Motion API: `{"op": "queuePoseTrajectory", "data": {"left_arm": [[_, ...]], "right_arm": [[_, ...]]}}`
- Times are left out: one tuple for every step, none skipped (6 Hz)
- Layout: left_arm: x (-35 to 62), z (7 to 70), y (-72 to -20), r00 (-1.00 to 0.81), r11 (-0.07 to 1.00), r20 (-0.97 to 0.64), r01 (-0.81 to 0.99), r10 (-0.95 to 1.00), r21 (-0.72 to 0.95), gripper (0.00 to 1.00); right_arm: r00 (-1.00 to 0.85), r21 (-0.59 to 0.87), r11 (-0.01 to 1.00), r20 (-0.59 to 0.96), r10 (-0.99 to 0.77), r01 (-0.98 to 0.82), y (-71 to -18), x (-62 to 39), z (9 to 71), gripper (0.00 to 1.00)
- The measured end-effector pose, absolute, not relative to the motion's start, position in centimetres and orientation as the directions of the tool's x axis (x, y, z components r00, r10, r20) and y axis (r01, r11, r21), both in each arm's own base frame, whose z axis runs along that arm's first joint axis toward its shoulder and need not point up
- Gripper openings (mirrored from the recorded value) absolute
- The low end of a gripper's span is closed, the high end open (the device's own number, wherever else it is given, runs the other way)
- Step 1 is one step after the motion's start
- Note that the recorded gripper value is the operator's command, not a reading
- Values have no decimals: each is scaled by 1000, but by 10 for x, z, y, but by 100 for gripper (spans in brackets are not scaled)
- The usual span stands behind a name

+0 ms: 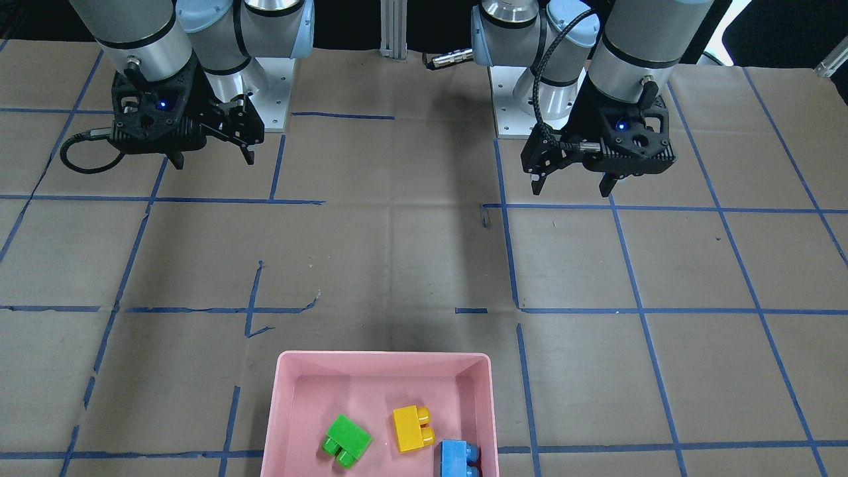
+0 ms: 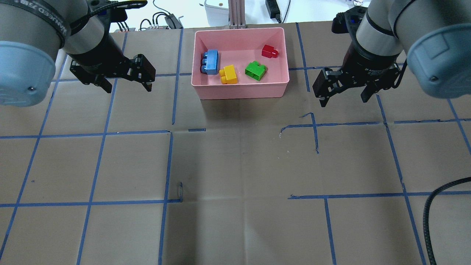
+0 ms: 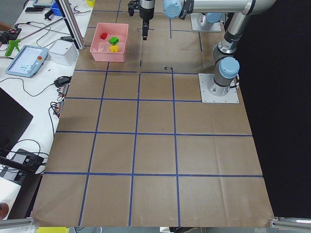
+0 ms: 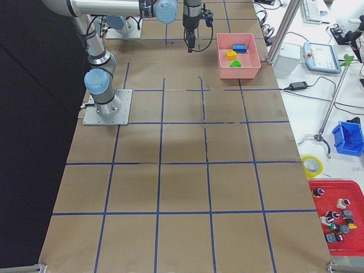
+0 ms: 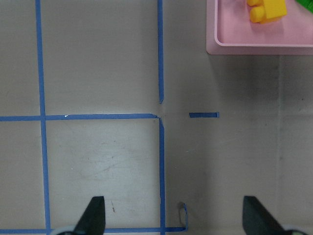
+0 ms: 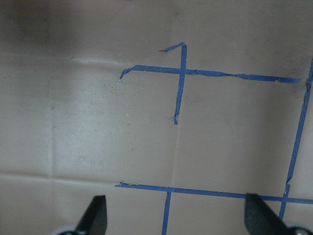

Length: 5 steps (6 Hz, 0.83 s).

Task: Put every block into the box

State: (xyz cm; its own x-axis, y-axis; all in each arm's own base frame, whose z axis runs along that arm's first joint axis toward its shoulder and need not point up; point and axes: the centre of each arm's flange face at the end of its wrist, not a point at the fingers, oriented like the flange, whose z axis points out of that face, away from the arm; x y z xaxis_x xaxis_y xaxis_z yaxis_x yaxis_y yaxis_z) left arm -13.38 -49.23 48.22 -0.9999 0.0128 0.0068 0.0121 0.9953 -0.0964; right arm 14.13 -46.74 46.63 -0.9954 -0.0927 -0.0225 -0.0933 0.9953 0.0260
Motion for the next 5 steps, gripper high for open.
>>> {"op": "queuePoseTrajectory", "data": {"left_arm": [[-134, 484, -492, -1000, 995, 6, 13, 13, -99, 99], [-135, 484, -492, -1000, 995, 6, 13, 13, -101, 99], [-135, 485, -492, -1000, 995, 7, 13, 13, -101, 99], [-135, 485, -492, -1000, 995, 7, 13, 13, -102, 99], [-135, 485, -493, -1000, 995, 8, 13, 14, -102, 99]], "right_arm": [[-995, 25, 995, -23, -93, -93, -467, 141, 467, 100], [-995, 25, 995, -23, -93, -93, -467, 141, 467, 100], [-995, 31, 995, -22, -92, -93, -466, 141, 464, 100], [-995, 38, 995, -22, -92, -93, -466, 141, 461, 100], [-995, 42, 995, -22, -92, -93, -465, 141, 459, 100]]}}
